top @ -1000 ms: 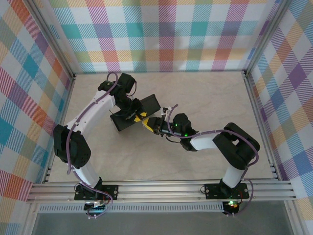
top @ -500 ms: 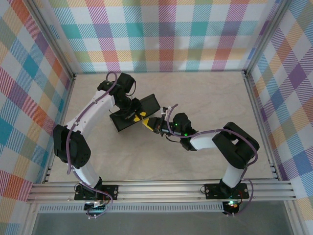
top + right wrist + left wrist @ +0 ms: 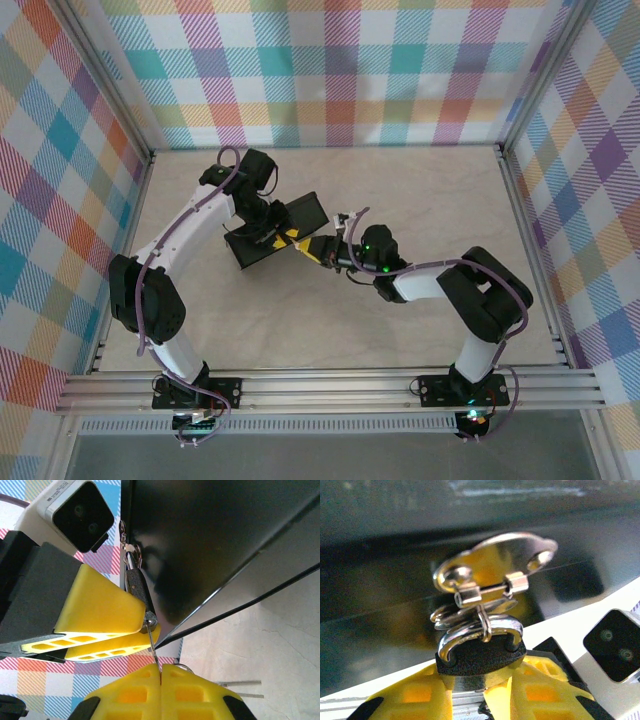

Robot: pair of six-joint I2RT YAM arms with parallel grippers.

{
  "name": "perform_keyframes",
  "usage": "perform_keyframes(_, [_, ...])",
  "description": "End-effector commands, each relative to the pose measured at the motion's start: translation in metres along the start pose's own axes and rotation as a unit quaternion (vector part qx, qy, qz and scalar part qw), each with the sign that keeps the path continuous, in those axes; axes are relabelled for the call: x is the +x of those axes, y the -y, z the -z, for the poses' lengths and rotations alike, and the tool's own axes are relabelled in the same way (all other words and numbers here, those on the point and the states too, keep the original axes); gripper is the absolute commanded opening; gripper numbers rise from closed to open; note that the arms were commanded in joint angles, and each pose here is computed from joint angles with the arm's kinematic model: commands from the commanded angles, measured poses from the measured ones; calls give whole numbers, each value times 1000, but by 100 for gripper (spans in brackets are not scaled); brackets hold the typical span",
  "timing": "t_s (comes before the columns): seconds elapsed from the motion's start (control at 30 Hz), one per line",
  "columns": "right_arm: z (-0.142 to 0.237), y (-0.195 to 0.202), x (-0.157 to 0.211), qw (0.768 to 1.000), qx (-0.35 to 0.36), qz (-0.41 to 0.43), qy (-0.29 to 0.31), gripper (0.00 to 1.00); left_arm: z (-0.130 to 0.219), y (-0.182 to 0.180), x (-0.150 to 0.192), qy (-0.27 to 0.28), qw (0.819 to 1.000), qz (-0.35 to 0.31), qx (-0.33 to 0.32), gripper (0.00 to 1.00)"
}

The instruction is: Unlock a padlock with a key

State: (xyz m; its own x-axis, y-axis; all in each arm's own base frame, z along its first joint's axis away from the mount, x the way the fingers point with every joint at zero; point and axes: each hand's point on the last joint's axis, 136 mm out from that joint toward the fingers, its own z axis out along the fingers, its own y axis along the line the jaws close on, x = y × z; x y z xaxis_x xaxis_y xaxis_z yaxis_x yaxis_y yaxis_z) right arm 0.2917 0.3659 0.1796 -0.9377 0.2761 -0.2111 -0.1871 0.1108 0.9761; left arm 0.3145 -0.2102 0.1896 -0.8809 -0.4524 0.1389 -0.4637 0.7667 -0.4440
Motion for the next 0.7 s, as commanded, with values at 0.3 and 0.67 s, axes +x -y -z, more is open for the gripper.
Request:
perform_keyframes(0.3, [-14,-1,-6,1000,-20,11,-8,0,17,3,11,-1,1000,-4,25,0])
perform_keyframes(0.67, [-32,-22,-6,998,-67,-3,2,3,16,3,12,-3,1000,-2,27,0])
